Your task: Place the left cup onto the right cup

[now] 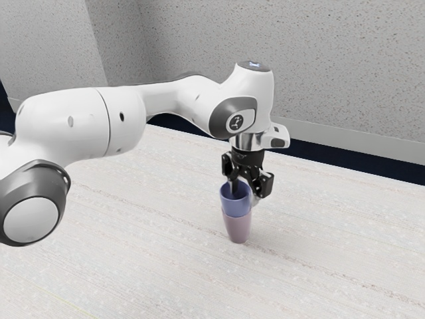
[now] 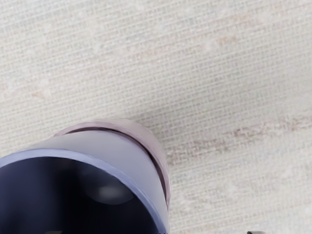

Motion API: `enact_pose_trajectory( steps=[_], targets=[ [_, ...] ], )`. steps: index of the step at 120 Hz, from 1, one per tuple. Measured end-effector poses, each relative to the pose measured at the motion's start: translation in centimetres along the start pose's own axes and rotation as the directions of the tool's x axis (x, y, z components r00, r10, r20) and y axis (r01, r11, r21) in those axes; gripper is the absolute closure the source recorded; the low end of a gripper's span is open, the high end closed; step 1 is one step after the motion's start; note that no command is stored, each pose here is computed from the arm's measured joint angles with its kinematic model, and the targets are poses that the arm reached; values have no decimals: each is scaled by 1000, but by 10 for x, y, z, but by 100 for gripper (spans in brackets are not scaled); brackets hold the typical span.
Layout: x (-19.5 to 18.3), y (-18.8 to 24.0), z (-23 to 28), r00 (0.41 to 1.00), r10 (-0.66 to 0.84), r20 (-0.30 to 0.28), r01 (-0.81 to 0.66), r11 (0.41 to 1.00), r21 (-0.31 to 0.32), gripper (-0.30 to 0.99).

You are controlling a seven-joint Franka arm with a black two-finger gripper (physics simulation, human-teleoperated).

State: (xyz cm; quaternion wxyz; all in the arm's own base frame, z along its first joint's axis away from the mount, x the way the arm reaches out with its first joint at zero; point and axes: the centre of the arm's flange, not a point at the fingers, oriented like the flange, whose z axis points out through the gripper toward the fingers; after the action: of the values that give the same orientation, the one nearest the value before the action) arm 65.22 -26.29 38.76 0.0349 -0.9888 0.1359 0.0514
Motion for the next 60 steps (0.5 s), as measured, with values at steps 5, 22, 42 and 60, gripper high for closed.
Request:
enact_pose_trajectory(
  steps=[5,22,42,60],
  targets=[
    [0,0,0,1000,0,0,0,1000,0,14],
    [0,0,-3,1000,0,-3,0,1000,-1,8],
    [0,3,-26,1000,2,-25,-2,1000,-5,5],
    [-8,4,-60,998,-1,-59,0,1000,-18,3]
  ],
)
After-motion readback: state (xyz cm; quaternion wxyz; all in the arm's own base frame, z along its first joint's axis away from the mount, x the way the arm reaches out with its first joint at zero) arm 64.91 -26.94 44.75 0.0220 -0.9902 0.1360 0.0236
